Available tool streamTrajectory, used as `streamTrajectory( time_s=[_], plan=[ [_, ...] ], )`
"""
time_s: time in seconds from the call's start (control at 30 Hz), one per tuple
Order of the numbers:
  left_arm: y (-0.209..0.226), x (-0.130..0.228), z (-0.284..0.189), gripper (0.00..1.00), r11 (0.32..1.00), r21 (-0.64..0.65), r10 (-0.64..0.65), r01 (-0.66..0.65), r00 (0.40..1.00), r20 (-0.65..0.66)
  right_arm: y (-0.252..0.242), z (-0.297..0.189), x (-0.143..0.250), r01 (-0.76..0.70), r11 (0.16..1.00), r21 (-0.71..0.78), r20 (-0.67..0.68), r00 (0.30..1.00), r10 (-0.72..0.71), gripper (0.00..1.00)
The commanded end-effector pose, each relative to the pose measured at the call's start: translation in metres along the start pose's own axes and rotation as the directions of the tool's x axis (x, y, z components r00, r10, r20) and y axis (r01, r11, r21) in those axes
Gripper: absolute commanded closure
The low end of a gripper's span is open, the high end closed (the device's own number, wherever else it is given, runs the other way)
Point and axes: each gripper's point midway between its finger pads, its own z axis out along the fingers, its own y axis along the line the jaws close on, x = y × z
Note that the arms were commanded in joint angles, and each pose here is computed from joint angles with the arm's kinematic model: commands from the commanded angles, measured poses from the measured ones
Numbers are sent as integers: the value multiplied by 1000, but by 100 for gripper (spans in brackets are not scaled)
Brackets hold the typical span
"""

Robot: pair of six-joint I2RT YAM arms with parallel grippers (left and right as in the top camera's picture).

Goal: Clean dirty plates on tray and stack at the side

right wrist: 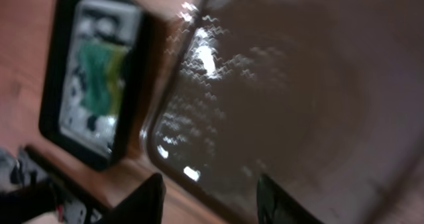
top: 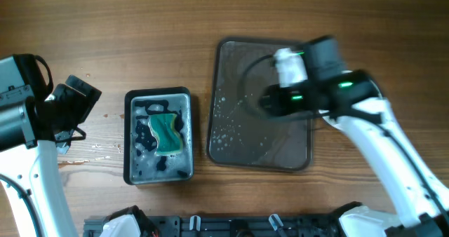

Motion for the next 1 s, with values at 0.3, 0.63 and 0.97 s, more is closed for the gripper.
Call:
streamTrajectory(
  time_s=[0.3, 0.63, 0.97],
  plan=[
    [0, -3, -4, 0, 1000, 9, 2, -2, 1000, 14, 69, 174, 15, -55, 998, -9, -114, 992, 54, 61],
    [0, -3, -4, 0, 1000, 9, 2, -2, 1000, 14, 93, 201, 34, -96, 995, 30, -110, 989, 99, 71],
    [0, -3, -4, 0, 1000, 9, 2, -2, 1000, 14, 85, 222, 49, -168, 983, 73, -149, 973, 177, 83]
  ],
)
